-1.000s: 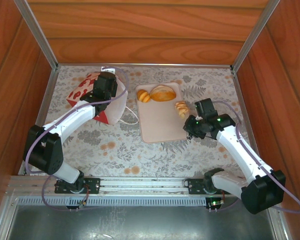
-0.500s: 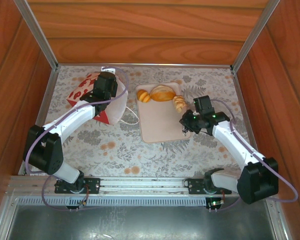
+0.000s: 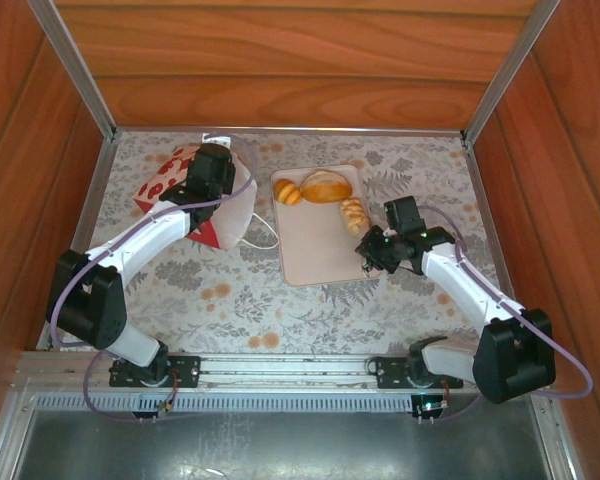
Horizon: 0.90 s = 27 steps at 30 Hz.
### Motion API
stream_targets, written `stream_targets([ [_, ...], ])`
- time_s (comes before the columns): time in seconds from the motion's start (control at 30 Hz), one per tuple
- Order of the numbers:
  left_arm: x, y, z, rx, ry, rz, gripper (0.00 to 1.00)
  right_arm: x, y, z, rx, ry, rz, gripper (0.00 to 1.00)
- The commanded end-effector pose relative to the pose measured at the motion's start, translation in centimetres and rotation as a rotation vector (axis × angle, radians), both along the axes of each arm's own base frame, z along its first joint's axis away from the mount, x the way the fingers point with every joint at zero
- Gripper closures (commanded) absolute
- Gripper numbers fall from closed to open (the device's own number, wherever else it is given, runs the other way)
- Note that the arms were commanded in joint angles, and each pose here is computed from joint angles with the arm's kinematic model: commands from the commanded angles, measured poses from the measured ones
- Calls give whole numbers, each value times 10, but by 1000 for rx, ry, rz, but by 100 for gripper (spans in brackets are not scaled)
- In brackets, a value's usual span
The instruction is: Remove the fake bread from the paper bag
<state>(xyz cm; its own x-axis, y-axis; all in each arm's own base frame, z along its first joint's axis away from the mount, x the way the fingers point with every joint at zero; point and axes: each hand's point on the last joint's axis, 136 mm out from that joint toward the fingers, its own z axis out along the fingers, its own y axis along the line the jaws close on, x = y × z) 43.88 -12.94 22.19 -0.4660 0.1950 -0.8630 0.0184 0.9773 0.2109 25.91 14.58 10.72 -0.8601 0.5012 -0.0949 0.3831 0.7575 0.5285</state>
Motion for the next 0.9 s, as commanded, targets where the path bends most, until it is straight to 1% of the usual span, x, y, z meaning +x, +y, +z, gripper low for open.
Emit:
stream_targets([
  [0.0, 3, -3, 17, -47, -38, -8, 100, -1, 1, 1, 22, 3, -5, 97],
  [0.2, 2, -2, 18, -50, -41, -6, 100, -1, 4, 2, 32, 6, 10, 85],
  [0.27, 1, -2, 18, -50, -40, -6, 100, -2, 2, 4, 25, 5, 10, 85],
  [0.4, 1, -2, 18, -50, -40, -5, 100, -8, -6, 8, -15, 7, -2, 89],
  [0.53, 1, -2, 19, -54, -42, -5, 100, -12, -12, 8, -39, 11, -4, 88],
  [0.73, 1, -3, 18, -58, -39, -9, 100, -12, -11, 6, -38, 11, -2, 87],
  [0.77, 1, -3, 17, -58, -38, -9, 100, -12, -11, 6, -37, 11, -1, 86],
  [0.87, 1, -3, 17, -57, -38, -8, 100, -9, -8, 5, -25, 8, 4, 79],
])
